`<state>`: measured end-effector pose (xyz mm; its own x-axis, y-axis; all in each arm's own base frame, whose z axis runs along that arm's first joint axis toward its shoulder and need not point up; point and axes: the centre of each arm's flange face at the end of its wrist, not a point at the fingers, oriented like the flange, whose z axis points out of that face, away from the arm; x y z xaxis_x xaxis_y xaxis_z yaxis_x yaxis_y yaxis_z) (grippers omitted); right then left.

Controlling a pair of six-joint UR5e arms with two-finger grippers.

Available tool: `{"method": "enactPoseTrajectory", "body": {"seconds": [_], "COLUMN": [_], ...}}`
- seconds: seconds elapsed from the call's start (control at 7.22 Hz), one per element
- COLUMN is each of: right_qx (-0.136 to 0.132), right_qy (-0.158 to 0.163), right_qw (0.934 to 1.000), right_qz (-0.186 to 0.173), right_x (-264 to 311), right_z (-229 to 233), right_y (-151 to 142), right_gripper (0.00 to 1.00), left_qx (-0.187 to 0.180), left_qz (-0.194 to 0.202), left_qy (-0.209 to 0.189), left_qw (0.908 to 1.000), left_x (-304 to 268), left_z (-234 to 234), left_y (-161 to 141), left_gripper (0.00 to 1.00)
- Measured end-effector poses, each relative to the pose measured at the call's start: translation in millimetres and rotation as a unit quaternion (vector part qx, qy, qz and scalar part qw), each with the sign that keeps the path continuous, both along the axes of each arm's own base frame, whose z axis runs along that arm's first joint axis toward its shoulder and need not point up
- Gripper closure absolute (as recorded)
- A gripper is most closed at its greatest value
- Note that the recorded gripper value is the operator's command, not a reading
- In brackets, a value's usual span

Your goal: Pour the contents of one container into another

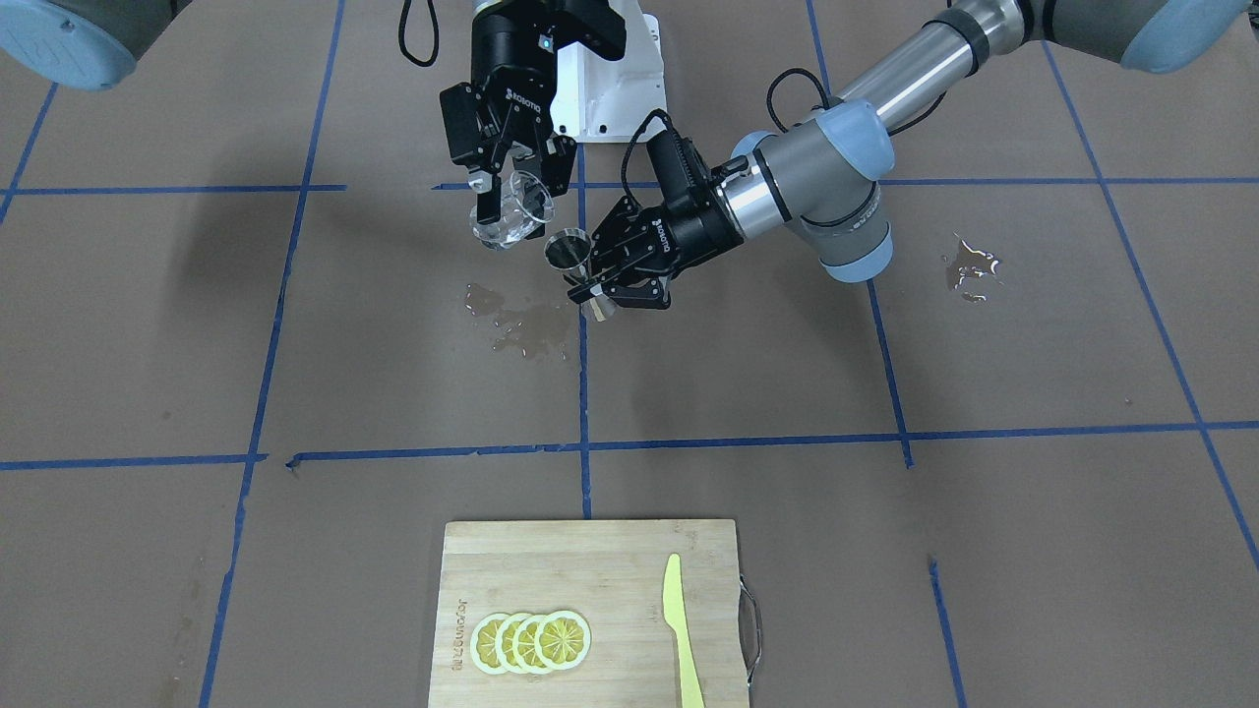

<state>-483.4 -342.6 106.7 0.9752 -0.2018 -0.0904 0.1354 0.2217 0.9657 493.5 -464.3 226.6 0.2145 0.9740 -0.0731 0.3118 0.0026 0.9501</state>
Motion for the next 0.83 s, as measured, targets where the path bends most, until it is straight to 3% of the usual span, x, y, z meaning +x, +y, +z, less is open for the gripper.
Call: {"method": "enactPoseTrajectory", "body": {"seconds": [0.55,0.83], "right_qx": [-0.001,-0.001], "right_qy": [0.005,0.007], "right_qw": [1.0,1.0], "right_qz": [0.0,0.001], "right_x": [0,0], "right_z": [5,7], "right_y": [0,0], "right_gripper": [1.0,1.0], "left_qx": [-0.011,-0.019], "left_qz": [-0.027,-0.041], "left_qy": [0.013,0.019], "left_qw": [0.9995,0.9988], "left_x": [-65,-110], "left_z": [20,63], "left_y": [-7,3], "left_gripper": [1.0,1.0]}}
